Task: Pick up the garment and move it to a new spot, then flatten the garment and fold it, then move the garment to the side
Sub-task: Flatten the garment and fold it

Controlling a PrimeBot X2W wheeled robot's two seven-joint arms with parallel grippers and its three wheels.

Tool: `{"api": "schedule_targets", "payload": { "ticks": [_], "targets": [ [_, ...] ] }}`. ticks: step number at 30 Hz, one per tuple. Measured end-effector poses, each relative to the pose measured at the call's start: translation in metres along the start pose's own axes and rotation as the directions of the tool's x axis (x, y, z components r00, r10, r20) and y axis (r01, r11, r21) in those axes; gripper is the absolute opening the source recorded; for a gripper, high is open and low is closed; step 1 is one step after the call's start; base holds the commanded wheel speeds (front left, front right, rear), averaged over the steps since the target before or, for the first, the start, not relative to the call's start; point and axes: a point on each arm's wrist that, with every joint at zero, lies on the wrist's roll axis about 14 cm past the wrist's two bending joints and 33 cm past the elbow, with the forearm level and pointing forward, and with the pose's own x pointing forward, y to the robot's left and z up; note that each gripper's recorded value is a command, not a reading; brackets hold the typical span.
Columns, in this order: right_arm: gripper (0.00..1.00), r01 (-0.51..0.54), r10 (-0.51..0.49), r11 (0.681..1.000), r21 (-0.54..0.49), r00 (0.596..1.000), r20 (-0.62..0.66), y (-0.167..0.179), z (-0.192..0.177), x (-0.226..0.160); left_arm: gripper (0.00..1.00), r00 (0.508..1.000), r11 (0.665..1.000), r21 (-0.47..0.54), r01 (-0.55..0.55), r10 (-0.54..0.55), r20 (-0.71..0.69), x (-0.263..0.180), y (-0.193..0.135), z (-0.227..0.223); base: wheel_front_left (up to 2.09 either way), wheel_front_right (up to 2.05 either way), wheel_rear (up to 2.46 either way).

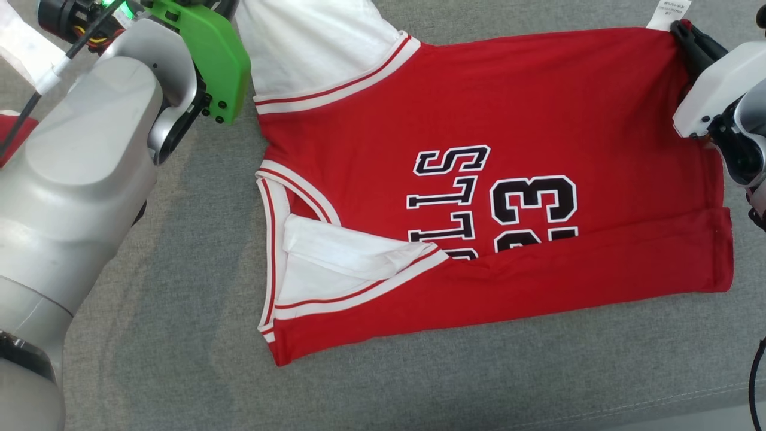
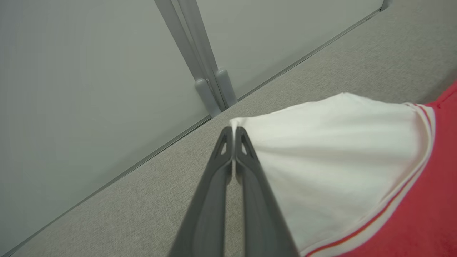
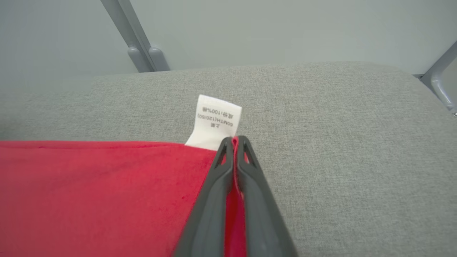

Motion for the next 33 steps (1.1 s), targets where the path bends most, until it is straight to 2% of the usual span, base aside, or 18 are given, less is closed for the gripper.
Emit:
{"api": "schedule_targets", "payload": {
  "ticks": [6, 10, 13, 20, 25, 33],
  "targets": [
    [0.0, -0.01, 0.012, 0.999, -0.039, 0.999, 0.052, 0.0, 0.001, -0.012, 0.0, 1.0, 1.0, -0.012, 0.026, -0.026, 0.012, -0.011, -0.01, -0.003, 0.0, 0.0, 0.0],
    [0.0, -0.023, 0.026, 0.998, -0.056, 0.998, 0.055, 0.002, -0.008, -0.026, 0.0, 0.998, 0.993, -0.098, 0.059, -0.06, -0.004, -0.025, -0.023, -0.012, 0.0, 0.0, 0.0],
    [0.0, -0.019, 0.021, 0.999, -0.047, 0.999, 0.05, -0.002, -0.016, -0.038, 0.0, 0.997, 0.992, -0.101, 0.08, -0.081, -0.009, -0.039, -0.03, -0.012, 0.0, 0.0, 0.0],
    [0.0, -0.041, 0.045, 0.993, -0.108, 0.998, 0.036, -0.003, -0.026, -0.067, 0.0, 0.988, 0.983, -0.128, 0.134, -0.143, -0.058, -0.082, -0.052, -0.021, 0.0, 0.0, 0.0],
    [0.0, -0.08, 0.088, 0.99, -0.112, 0.993, 0.074, 0.01, -0.019, -0.081, 0.0, 0.982, 0.982, -0.117, 0.151, -0.163, -0.096, -0.119, -0.061, -0.027, 0.0, 0.0, 0.0],
    [0.0, -0.099, 0.102, 0.99, -0.101, 0.994, 0.031, 0.013, -0.041, -0.108, 0.0, 0.961, 0.969, -0.145, 0.2, -0.223, -0.164, -0.171, -0.092, -0.037, 0.0, 0.0, 0.0]
  ]
}}
